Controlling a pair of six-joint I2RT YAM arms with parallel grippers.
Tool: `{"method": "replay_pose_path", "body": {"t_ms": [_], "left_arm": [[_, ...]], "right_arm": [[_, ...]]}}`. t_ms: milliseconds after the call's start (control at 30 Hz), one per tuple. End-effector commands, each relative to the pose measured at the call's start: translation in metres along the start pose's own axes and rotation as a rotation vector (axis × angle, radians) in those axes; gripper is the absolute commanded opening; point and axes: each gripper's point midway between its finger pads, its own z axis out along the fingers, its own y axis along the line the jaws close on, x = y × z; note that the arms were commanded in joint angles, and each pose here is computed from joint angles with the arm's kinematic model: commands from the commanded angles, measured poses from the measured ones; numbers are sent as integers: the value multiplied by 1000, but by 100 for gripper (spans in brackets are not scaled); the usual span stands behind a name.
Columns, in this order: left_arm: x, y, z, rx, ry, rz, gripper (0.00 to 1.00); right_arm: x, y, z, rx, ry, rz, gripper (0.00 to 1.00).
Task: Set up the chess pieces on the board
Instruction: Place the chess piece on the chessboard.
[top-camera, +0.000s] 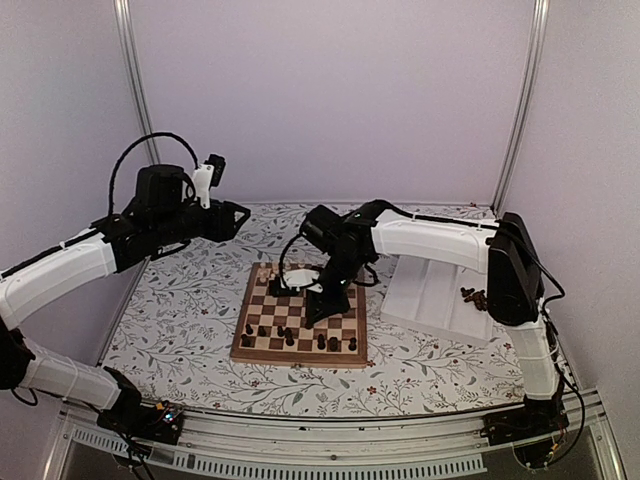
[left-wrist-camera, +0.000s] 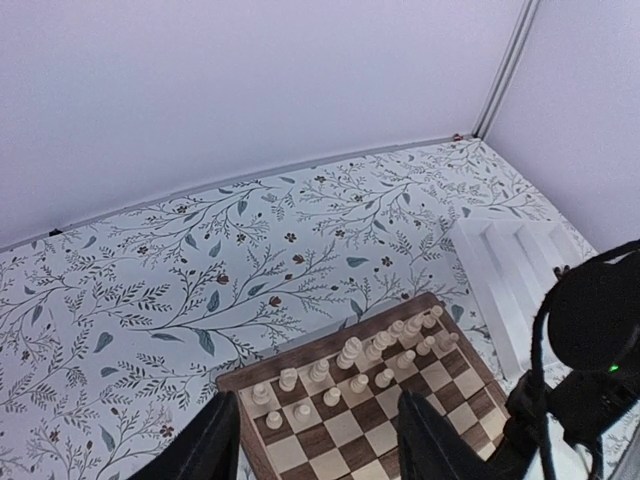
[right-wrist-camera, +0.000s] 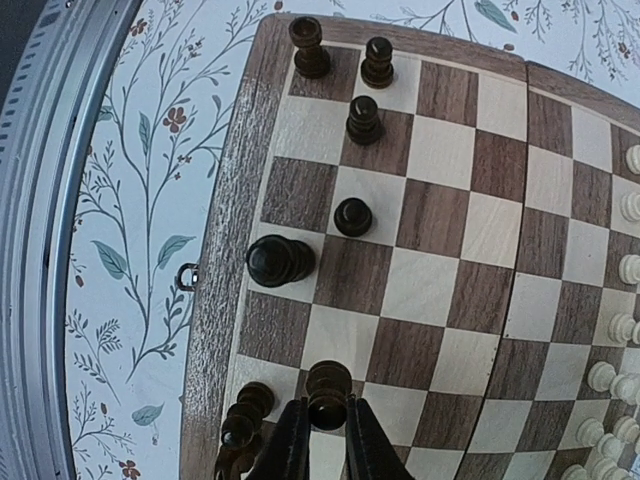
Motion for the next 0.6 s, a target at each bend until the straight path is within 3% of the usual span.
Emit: {"method": "replay_pose_path", "body": {"t_ms": [0,567], "left_arm": [[1,9,-1,1,-9,-3,56],[2,7,-2,35,-2,-14,56]], "right_arm": [[-5,-1,8,-16,30,16,13],[-9,-1,47,-50,63,15,13]]}}
